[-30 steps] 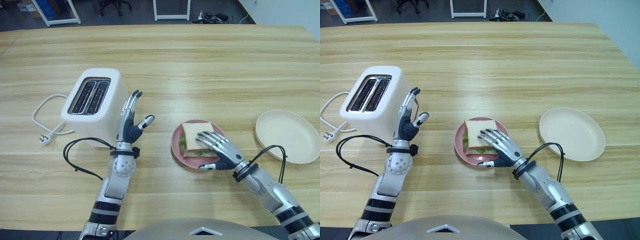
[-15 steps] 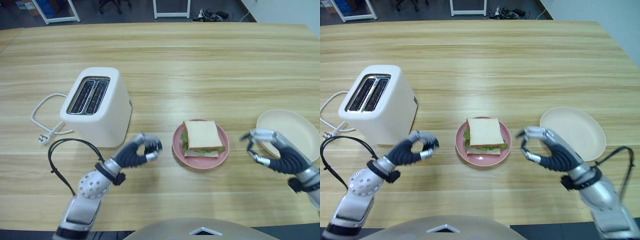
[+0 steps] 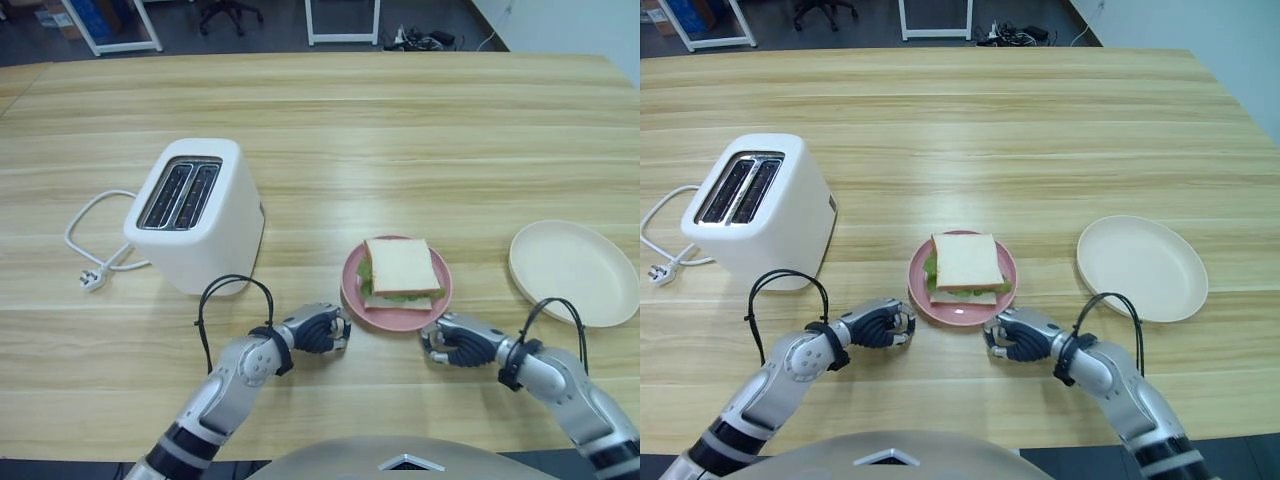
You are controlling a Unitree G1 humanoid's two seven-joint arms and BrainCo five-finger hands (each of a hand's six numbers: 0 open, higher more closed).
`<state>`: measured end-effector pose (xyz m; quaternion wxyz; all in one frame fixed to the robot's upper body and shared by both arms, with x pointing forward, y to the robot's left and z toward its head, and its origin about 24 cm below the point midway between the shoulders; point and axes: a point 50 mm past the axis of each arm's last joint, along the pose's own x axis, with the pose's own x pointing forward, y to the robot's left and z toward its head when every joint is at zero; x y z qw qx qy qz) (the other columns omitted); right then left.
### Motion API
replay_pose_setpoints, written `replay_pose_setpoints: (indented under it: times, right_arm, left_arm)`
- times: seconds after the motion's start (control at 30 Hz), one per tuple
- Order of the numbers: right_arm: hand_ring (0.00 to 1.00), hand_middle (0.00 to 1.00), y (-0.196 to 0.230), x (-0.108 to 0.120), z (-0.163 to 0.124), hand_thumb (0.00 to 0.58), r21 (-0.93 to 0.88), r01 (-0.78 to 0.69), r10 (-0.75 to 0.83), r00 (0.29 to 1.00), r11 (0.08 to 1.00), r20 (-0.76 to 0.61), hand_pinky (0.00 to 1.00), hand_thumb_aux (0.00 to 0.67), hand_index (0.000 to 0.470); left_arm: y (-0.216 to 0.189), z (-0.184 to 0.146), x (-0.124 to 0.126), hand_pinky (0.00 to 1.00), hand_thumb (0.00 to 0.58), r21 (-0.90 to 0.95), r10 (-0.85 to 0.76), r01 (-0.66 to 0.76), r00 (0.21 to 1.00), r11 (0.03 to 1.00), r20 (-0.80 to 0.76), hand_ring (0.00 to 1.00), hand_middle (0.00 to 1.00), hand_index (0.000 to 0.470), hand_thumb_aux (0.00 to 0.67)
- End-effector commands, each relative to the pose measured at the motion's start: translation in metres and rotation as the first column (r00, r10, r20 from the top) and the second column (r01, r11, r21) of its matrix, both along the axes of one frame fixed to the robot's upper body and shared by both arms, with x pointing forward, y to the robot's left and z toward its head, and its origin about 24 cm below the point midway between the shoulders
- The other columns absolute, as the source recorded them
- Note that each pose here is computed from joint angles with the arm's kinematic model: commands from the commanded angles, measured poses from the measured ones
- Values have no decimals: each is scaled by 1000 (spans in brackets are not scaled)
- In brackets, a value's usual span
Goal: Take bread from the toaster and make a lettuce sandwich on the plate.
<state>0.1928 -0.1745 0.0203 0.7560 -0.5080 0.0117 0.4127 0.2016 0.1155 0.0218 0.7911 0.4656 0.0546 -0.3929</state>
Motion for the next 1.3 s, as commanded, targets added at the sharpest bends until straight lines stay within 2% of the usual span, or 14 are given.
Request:
replay_pose_setpoints:
  times: [0.03,0.3,0.33,0.37,0.4,0.43,0.47,0.5,0.53,0.63,0.8,0.9,1.03,1.3]
  right_arm:
    - [1000,1000,9,23,-24,580,-85,49,-47,999,995,22,1000,670,470]
    - [1000,1000,30,70,-21,580,-36,100,-87,957,994,276,1000,670,470]
    - [1000,1000,28,67,-17,580,-4,96,-91,955,995,284,1000,670,470]
    - [1000,1000,26,61,-13,580,27,85,-90,956,996,280,1000,670,470]
    - [1000,1000,22,53,-4,580,93,65,-87,963,994,256,1000,670,470]
    - [1000,1000,18,42,10,580,198,39,-85,970,979,228,1000,670,470]
    - [1000,1000,12,32,29,574,330,13,-89,973,944,215,1000,604,424]
    - [1000,1000,7,24,51,508,462,-11,-102,970,887,220,1000,434,304]
    - [0,0,1,25,76,0,600,-14,-183,946,800,267,0,0,0]
    - [0,0,-20,46,112,0,824,52,-474,838,564,271,0,0,0]
    - [0,0,-34,86,86,0,876,295,-706,704,382,71,0,0,0]
    - [0,0,-29,98,61,0,846,400,-756,654,352,5,0,0,0]
    - [0,0,-25,107,41,0,839,475,-771,627,265,-111,0,0,0]
    - [0,0,-17,103,47,0,881,393,-761,646,262,-62,0,0,0]
  left_arm:
    - [1,-40,15,1000,580,96,64,-55,994,994,-91,1000,1000,470,670]
    - [11,-46,68,1000,580,142,163,-169,985,975,51,1000,1000,470,670]
    - [14,-42,68,1000,577,127,165,-173,984,977,72,1000,1000,437,623]
    - [16,-37,65,1000,540,91,160,-167,984,982,79,1000,1000,347,494]
    - [17,-26,60,957,322,16,153,-155,984,988,89,957,957,157,223]
    - [16,-9,53,773,0,-107,145,-134,983,985,108,773,773,0,0]
    - [13,15,46,0,0,-265,138,-94,979,960,152,0,0,0,0]
    - [12,40,41,0,0,-422,156,-61,968,904,194,0,0,0,0]
    - [13,64,37,0,0,-567,183,-26,957,823,223,0,0,0,0]
    - [26,93,54,0,0,-813,396,-57,891,579,220,0,0,0,0]
    - [49,46,98,0,0,-871,685,-360,727,335,-37,0,0,0,0]
    - [58,26,107,0,0,-872,746,-450,645,193,-168,0,0,0,0]
    - [57,22,116,0,0,-878,749,-446,638,173,-176,0,0,0,0]
    - [39,40,121,0,0,-914,706,-333,704,230,-79,0,0,0,0]
